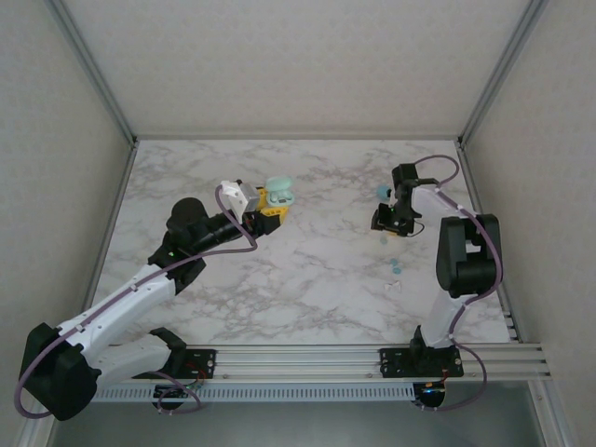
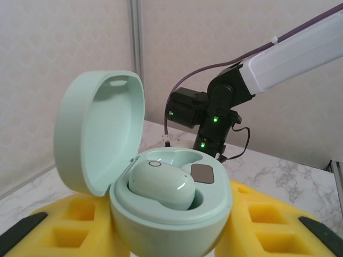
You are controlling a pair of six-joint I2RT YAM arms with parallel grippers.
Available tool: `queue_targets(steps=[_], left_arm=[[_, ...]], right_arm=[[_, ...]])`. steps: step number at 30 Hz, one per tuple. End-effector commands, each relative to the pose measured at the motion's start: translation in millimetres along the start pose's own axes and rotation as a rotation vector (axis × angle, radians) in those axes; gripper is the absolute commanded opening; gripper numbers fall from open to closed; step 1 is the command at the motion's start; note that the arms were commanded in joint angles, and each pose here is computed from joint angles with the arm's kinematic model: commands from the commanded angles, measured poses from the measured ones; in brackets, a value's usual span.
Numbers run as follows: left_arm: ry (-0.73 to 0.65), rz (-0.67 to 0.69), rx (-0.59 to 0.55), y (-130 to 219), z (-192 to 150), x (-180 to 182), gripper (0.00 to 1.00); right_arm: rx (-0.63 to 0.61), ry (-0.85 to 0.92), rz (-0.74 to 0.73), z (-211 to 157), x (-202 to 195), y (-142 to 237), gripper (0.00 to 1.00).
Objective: Insert the wireless bluetooth earbuds into the charging case
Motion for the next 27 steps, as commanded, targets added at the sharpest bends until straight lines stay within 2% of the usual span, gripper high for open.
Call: queue_targets(steps=[1, 17, 27], left_arm=[[-0.024, -0.004, -0.025, 3, 9, -4, 0.25], [-0.026, -0.009, -0.023, 2, 8, -5, 0.25], [-0.026, -0.006, -0.023, 2, 8, -4, 0.25]], right_arm=[[0.031, -0.013, -0.036, 7, -4, -6, 0.47], [0.138, -0.053, -0.017, -24, -8, -24, 0.5], [0.139, -0.013, 0.113, -24, 17, -20, 0.48]])
Point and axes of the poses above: each hand's point on the last joint's axis, 136 mm out from that joint toward the fingers, its own y axis back along the fingers, its own x axis along the line the jaws close on, z = x × y, the point moved 6 cm from there along y, back along the fingers, and after that the axes turned 3 degrees about -y, right-handed, at the moved point
